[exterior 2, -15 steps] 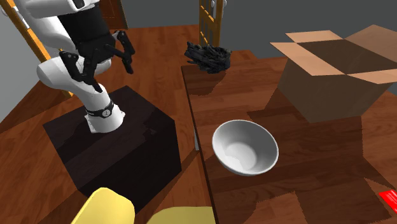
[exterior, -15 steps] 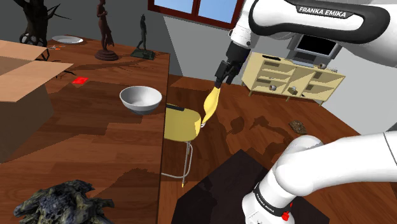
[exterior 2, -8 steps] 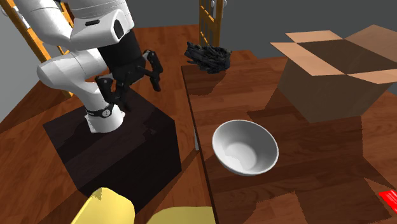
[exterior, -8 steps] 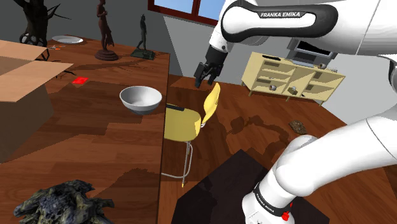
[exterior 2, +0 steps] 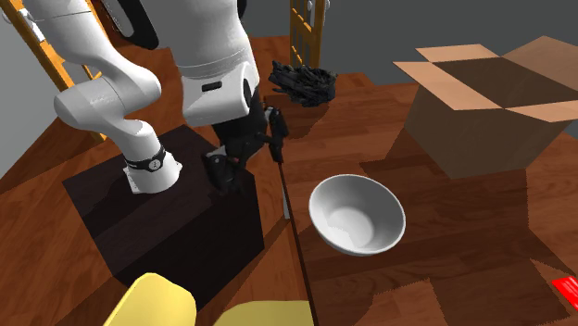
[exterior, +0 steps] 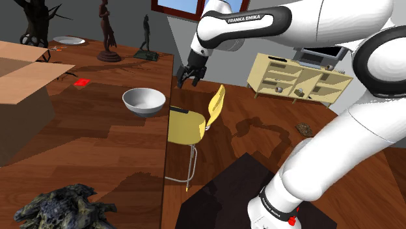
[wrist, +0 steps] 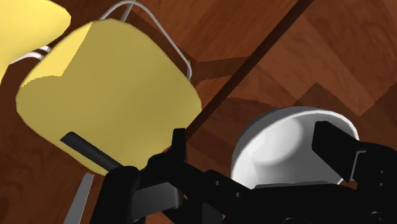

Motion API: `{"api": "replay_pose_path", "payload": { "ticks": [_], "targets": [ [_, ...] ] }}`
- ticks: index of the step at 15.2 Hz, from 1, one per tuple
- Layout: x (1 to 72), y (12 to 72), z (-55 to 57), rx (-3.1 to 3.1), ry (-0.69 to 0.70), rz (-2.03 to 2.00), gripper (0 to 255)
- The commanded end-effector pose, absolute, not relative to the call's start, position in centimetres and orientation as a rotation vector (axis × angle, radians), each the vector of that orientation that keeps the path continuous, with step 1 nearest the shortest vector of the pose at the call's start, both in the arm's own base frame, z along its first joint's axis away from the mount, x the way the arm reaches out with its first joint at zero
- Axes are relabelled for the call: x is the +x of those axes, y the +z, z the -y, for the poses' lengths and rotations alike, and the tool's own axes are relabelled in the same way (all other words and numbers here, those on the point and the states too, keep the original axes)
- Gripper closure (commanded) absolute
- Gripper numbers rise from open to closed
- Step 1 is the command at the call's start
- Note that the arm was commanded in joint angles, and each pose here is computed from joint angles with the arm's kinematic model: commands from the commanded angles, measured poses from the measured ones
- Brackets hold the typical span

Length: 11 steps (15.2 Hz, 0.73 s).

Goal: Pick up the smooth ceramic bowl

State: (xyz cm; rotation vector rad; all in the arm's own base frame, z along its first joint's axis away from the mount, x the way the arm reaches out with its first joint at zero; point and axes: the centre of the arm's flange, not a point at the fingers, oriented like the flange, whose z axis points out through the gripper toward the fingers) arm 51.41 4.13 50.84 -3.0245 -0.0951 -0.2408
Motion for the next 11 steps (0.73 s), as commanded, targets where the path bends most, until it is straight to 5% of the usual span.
{"api": "replay_pose_path", "payload": {
  "ticks": [1, 11],
  "targets": [
    [53.8, 49.8, -4.7, -3.017, -0.254, 0.081, 0],
    [64.3, 45.7, -7.3, -2.984, -0.308, 0.021, 0]
  ]
}}
